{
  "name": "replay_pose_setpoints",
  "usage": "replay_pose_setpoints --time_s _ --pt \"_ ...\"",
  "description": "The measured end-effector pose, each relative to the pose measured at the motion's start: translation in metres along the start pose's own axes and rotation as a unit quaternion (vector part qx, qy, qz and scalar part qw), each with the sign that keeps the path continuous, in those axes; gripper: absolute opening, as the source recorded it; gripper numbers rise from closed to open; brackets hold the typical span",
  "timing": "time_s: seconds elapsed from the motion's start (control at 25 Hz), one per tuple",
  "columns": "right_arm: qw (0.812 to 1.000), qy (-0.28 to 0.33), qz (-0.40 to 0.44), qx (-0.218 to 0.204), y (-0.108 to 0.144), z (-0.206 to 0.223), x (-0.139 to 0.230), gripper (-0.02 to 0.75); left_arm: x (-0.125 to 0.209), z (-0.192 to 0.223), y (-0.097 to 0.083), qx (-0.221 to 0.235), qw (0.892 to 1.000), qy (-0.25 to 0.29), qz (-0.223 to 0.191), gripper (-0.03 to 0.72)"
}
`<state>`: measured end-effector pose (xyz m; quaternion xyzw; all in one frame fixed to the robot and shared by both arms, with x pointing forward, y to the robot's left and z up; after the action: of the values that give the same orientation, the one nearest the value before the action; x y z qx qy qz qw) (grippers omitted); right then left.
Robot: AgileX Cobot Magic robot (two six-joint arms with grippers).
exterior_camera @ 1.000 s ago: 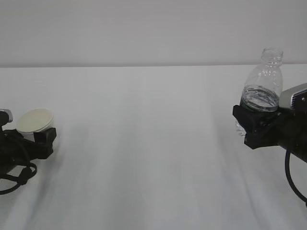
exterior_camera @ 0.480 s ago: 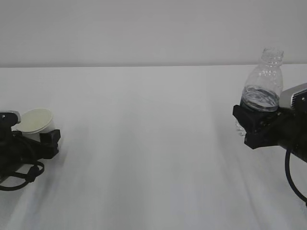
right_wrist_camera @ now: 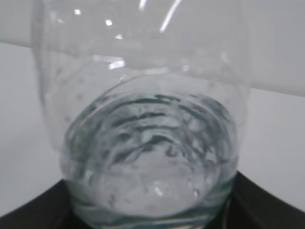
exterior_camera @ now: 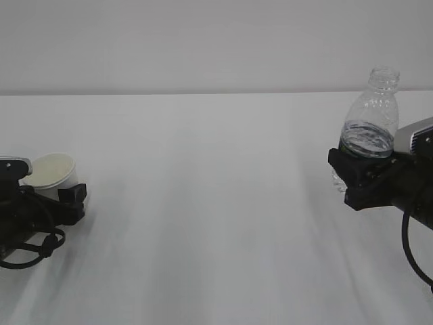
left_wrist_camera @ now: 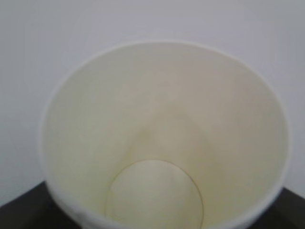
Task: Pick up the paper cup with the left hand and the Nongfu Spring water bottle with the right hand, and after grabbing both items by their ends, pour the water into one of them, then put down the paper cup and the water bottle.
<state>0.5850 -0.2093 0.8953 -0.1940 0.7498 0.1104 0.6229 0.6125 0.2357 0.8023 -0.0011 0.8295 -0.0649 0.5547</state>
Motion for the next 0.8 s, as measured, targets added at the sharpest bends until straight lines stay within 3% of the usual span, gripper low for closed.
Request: replay_pose_setpoints --time_s 0.8 --pt "1.0 0.0 0.0 0.0 0.0 0.0 0.0 0.438 -0.0006 0.0005 -0.0008 0.002 1.0 -0.001 0.001 0.577"
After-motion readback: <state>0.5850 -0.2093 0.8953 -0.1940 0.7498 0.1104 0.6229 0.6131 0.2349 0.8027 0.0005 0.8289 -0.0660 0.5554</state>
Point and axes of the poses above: a point on each arm's last joint axis where the gripper is mounted, z pointing out along that axis toward the gripper, y along the wrist's bending axis when the last joint is at zero, x = y × z, the point moved 10 cm from there along z, pointing out along that axis toward the gripper, and after that the axes turned 1 degree about -z, right-handed, at the moved point
